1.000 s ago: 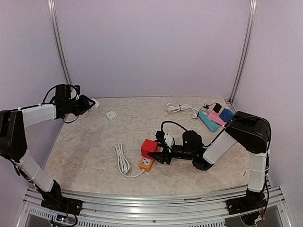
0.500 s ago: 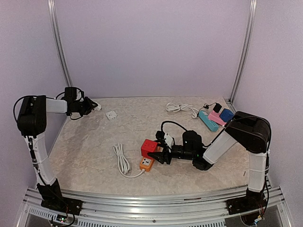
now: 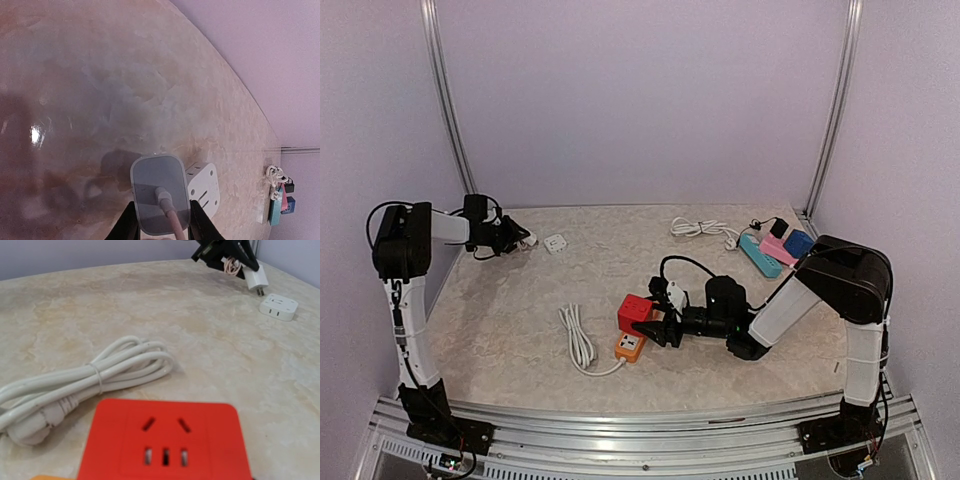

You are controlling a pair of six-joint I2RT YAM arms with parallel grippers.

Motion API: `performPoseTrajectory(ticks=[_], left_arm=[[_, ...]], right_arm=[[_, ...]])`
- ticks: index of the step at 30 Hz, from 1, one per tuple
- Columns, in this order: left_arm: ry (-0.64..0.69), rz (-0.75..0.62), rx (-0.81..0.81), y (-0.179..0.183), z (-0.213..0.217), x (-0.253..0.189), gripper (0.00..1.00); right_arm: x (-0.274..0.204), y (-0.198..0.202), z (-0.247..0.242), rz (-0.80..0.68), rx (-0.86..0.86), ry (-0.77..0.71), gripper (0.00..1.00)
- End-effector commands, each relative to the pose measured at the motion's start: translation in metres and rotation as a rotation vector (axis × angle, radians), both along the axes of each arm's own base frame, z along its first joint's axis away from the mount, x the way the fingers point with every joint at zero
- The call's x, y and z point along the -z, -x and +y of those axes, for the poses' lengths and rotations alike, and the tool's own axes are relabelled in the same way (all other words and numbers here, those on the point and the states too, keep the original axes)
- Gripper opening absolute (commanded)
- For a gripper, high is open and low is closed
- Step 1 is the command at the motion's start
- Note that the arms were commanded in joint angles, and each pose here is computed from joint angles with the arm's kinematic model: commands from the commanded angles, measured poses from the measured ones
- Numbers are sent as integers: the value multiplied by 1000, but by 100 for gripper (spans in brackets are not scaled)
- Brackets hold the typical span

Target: Pull the plug off the socket

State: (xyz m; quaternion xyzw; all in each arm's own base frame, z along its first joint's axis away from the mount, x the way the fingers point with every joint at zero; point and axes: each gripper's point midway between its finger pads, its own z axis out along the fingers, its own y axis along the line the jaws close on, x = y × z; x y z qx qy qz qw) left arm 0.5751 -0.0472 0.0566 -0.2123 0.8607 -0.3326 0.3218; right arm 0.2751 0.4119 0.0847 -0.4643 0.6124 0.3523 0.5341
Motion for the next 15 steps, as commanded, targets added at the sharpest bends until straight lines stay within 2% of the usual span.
performPoseTrajectory(ticks=[1, 7, 12, 15], left_arm=[[-4, 45, -22, -1, 7, 7, 36], [-65, 100, -70, 6, 19, 8, 61], [-124, 124, -121, 14, 33, -3, 72], [-167, 113, -161, 20, 43, -22, 87]], right_arm=[[65, 5, -18, 145, 29, 174, 16], [63, 5, -18, 144, 29, 170, 17], [62, 5, -19, 143, 32, 167, 20], [60, 5, -19, 142, 34, 163, 29]])
